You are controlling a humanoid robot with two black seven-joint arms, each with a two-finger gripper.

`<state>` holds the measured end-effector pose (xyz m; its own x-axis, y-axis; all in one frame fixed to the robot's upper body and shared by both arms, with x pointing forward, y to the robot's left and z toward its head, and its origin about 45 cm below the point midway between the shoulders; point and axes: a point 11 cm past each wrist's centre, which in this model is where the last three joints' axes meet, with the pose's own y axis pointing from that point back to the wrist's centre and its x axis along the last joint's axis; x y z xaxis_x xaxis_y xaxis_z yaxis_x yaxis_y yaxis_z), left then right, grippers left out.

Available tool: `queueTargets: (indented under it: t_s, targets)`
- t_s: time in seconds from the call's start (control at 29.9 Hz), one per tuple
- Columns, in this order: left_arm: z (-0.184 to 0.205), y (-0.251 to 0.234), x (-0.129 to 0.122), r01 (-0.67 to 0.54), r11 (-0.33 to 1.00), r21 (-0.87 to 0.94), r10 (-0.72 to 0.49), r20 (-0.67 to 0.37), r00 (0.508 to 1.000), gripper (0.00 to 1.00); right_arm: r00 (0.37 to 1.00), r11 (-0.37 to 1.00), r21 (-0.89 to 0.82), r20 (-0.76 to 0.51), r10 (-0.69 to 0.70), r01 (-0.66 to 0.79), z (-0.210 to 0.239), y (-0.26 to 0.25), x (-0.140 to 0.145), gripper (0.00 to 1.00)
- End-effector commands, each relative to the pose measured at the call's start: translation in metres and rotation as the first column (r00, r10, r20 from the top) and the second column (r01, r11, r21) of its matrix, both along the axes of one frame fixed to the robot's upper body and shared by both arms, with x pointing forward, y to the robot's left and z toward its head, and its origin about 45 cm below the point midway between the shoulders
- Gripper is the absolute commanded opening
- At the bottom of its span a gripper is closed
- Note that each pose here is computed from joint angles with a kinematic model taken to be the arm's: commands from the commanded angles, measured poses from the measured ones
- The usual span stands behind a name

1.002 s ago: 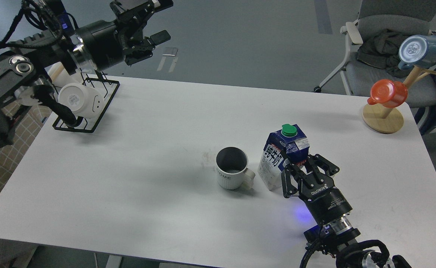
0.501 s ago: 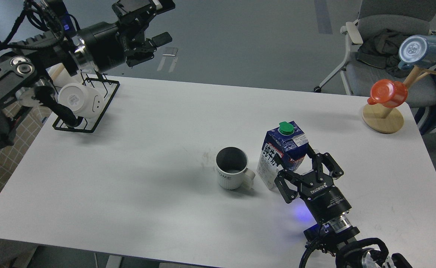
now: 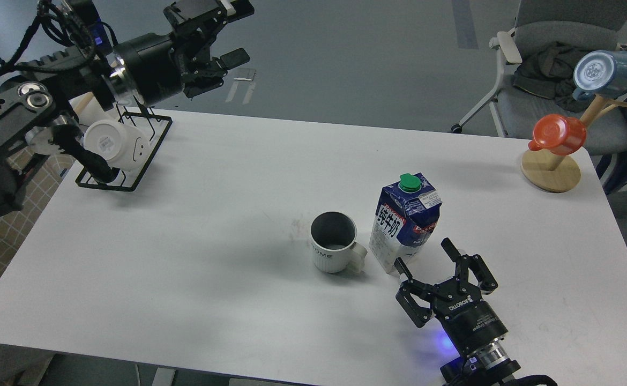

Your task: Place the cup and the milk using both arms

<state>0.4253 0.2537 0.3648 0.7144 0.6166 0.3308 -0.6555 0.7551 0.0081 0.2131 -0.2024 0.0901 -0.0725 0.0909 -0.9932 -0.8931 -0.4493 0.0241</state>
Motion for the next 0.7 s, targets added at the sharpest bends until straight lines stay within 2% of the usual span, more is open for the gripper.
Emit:
queueTargets:
  t_s: [0.0,0.17,0.3,0.47,0.6,0.67]
  targets:
    - [-0.001,-0.001,0.000,0.002,1.000,-0.001,-0.002,-0.001,1.000,0.98,1.000,1.000,-0.001,-0.007,-0.026,0.026,-0.001,-0.007,-0.003,1.00]
    - [0.004,0.003,0.000,-0.006,1.000,-0.005,0.006,0.008,1.000,0.98,0.988,0.987,-0.059,0.056,-0.147,0.150,0.013,-0.059,0.019,1.00]
    - [0.007,0.004,0.001,-0.009,1.000,-0.010,0.009,0.015,1.000,0.98,0.971,0.974,-0.067,0.118,-0.208,0.217,0.029,-0.082,0.037,1.00]
    - [0.010,0.003,0.002,-0.009,1.000,-0.018,0.009,0.021,1.000,0.98,0.954,0.971,-0.073,0.216,-0.206,0.226,0.058,-0.091,0.067,1.00]
    - [0.015,0.009,0.005,-0.027,0.997,-0.075,0.027,0.007,1.000,0.98,0.933,0.975,-0.108,0.328,-0.150,0.195,0.094,-0.086,0.103,1.00]
    - [0.022,0.012,0.006,-0.035,0.994,-0.108,0.036,0.011,0.999,0.98,0.925,0.971,-0.146,0.356,-0.129,0.191,0.102,-0.088,0.113,1.00]
